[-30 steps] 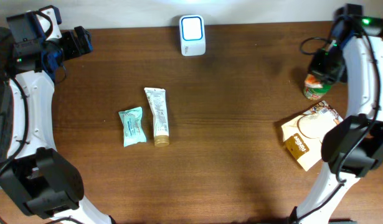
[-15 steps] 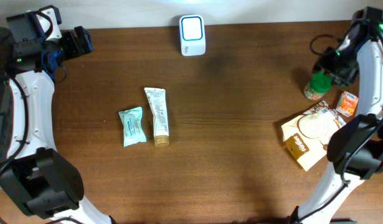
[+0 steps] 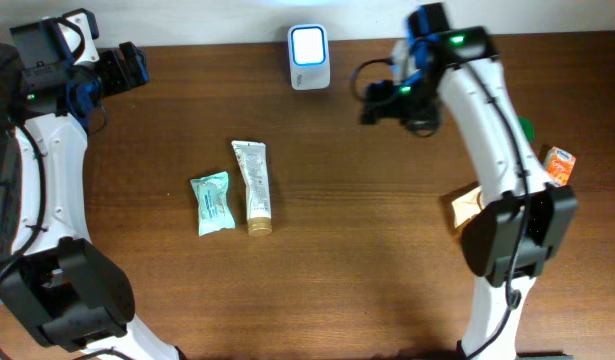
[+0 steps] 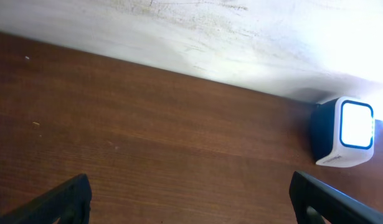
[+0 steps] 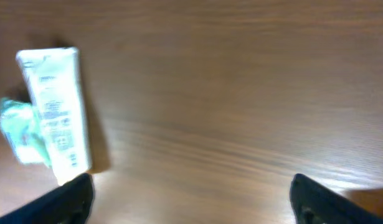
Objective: Scan the item barcode
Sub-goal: 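Move right gripper to the white tube and grasp it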
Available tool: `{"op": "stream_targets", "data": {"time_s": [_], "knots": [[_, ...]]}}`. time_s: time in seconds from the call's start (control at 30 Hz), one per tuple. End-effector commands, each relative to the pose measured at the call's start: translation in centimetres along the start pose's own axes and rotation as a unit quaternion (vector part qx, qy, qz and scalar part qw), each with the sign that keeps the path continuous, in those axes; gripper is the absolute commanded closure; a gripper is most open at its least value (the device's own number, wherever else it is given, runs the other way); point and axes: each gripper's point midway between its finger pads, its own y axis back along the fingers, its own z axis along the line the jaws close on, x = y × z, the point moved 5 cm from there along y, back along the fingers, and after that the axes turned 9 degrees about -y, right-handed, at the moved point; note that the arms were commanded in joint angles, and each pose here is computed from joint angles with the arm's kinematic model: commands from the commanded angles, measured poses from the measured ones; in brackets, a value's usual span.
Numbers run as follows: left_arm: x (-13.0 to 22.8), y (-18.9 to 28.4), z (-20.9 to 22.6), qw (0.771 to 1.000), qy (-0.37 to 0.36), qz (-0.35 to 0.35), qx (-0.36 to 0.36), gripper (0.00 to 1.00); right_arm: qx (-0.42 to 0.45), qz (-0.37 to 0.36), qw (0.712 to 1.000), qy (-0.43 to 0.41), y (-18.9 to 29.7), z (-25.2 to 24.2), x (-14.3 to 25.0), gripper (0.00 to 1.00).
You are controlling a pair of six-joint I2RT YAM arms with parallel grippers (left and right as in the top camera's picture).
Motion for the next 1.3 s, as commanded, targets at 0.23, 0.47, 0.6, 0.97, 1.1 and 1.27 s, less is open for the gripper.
{"op": "stream_targets", "data": {"time_s": [0.23,0.47,0.6,0.97,1.1,1.27], "knots": [[-0.2,-0.1,-0.1,1.0,-0.011,-0.002,0.001,0.01,-0.085,0.077,0.982,0.148,-8.7,15.5,8.2,0.39],[-0.2,-0.1,-0.1,1.0,-0.011,-0.002,0.001,0.01,-0.118,0.118,0.972,0.167,-13.1,20.4,12.7,0.96],[-0.2,-0.1,-0.1,1.0,-0.011,-0.002,0.001,0.01,-0.096,0.128,0.976,0.149,-15.9,20.8,13.9,0.96],[-0.2,-0.1,-0.1,1.0,-0.011,-0.002,0.001,0.01,0.052,0.126,0.984,0.116,-19.2,16.1,13.9,0.96],[-0.2,-0.1,-0.1,1.0,-0.011,-0.002,0.001,0.01,0.158,0.117,0.977,0.088,-18.2,11.8,12.8,0.96],[-0.2,-0.1,-0.1,1.0,-0.011,-0.002,0.001,0.01,0.208,0.095,0.971,0.066,-17.4,8.7,10.3,0.96]]}}
